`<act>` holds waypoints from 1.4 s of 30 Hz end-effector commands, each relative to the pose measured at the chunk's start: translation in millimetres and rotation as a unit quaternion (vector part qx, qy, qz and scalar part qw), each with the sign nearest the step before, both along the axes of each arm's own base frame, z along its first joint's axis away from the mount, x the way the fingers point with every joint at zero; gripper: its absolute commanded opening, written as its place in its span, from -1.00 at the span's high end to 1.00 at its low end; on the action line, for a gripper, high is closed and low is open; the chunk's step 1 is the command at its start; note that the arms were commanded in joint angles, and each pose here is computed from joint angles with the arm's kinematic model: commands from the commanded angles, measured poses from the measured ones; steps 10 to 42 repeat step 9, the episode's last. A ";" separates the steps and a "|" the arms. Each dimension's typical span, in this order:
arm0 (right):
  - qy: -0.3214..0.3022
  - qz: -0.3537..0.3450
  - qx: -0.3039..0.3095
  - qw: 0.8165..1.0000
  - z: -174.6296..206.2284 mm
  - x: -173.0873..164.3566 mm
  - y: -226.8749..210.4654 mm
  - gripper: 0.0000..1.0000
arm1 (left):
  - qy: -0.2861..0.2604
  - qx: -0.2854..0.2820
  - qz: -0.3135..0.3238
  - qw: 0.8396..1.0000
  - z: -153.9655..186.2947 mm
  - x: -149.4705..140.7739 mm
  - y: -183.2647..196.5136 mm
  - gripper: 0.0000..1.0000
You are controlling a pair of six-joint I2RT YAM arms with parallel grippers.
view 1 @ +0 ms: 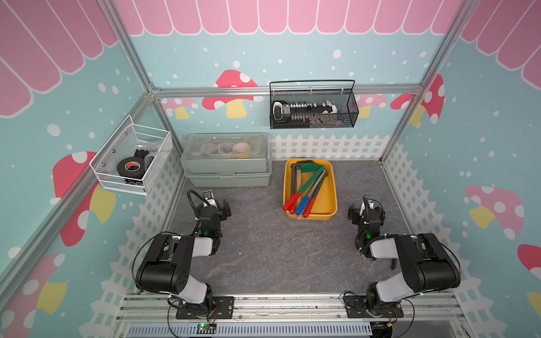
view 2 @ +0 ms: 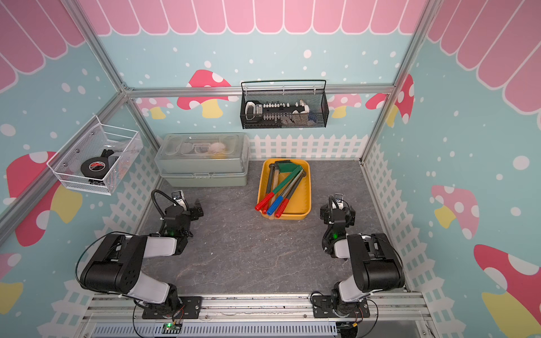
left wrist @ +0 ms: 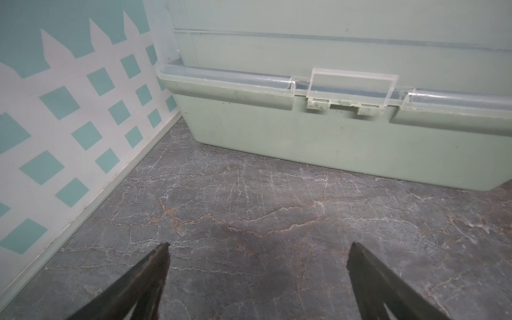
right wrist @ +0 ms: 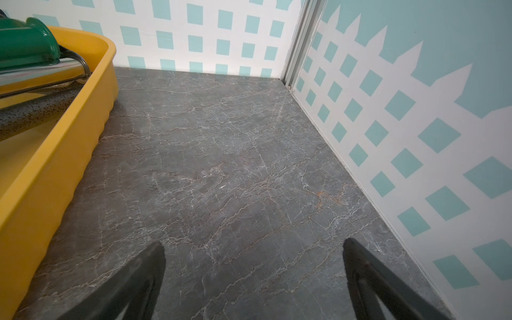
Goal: Put the small hoe into the storage box
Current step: Reset both arms
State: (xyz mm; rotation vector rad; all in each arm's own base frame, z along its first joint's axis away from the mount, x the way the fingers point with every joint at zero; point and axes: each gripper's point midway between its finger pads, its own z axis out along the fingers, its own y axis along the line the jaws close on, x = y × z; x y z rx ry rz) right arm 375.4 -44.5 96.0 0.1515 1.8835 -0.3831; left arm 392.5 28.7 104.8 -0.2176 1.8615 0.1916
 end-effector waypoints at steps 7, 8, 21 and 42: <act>-0.014 0.003 -0.006 1.000 8.7 3.3 -0.5 -0.97 | -0.023 -0.008 -0.003 1.000 11.8 6.8 0.9 -0.98; -0.016 0.003 -0.006 1.000 9.6 3.5 -0.6 -0.97 | -0.023 -0.007 -0.003 1.000 12.0 6.7 1.1 -0.98; -0.015 0.002 -0.006 1.000 9.2 3.5 -0.6 -0.97 | -0.026 -0.008 -0.003 1.000 12.4 6.3 1.4 -0.98; -0.015 0.002 -0.006 1.000 9.2 3.5 -0.6 -0.97 | -0.026 -0.008 -0.003 1.000 12.4 6.3 1.4 -0.98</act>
